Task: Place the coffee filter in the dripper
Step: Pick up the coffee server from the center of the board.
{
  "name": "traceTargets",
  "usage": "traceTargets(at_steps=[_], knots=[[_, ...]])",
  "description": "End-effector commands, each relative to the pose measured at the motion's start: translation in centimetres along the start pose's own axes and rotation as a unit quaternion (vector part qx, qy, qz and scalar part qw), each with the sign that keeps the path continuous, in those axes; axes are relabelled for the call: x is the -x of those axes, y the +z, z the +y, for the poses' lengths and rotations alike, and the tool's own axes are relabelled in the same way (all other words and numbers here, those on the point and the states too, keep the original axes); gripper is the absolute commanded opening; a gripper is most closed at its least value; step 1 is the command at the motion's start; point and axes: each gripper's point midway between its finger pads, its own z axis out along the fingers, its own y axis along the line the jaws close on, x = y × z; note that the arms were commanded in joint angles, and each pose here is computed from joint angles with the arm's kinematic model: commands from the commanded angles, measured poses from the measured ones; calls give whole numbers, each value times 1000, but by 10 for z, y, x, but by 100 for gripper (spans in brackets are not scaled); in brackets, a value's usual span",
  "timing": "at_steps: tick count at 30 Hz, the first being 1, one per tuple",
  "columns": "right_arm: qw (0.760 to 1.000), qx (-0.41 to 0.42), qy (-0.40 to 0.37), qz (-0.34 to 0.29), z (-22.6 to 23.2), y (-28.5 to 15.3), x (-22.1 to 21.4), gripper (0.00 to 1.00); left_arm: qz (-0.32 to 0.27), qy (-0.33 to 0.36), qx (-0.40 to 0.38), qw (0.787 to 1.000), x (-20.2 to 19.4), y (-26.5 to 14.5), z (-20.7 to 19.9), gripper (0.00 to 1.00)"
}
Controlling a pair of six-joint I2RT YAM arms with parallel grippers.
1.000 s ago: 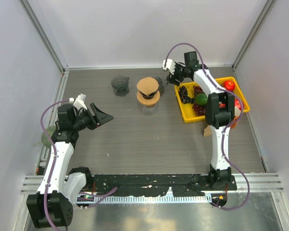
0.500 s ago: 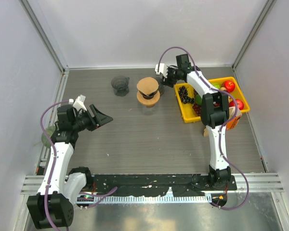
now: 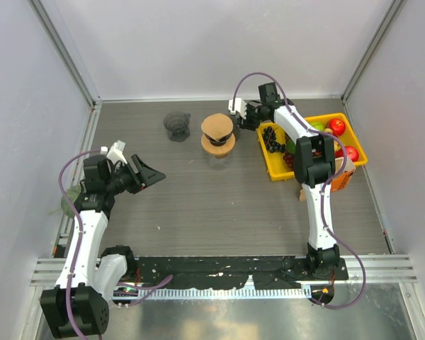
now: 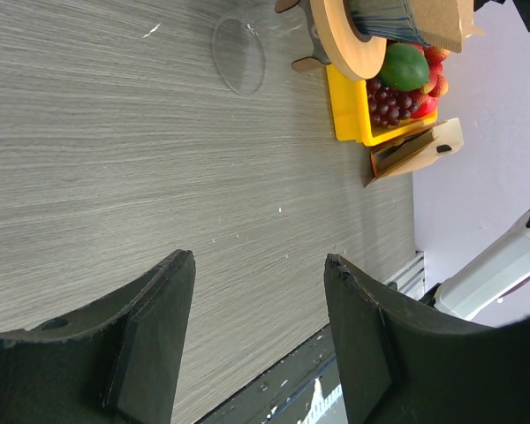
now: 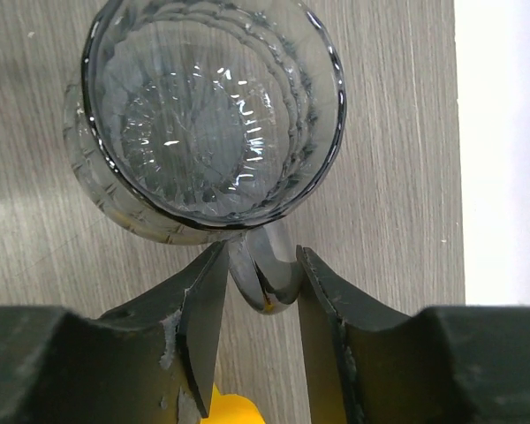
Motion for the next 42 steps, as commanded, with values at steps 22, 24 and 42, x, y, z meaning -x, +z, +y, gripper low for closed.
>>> traceTargets(at_steps=[22,24,42], knots=[[993,-47,81,-69,-29,-39,57,6,-7,10,-2,1000,4,-1,0,63],[989,-76,99,-77,-44,-47,61,5,-7,10,-2,1000,4,-1,1,63],[943,-262,188,-84,-106,-273,93,5,-98,161,45,981,81,-19,-7,79]])
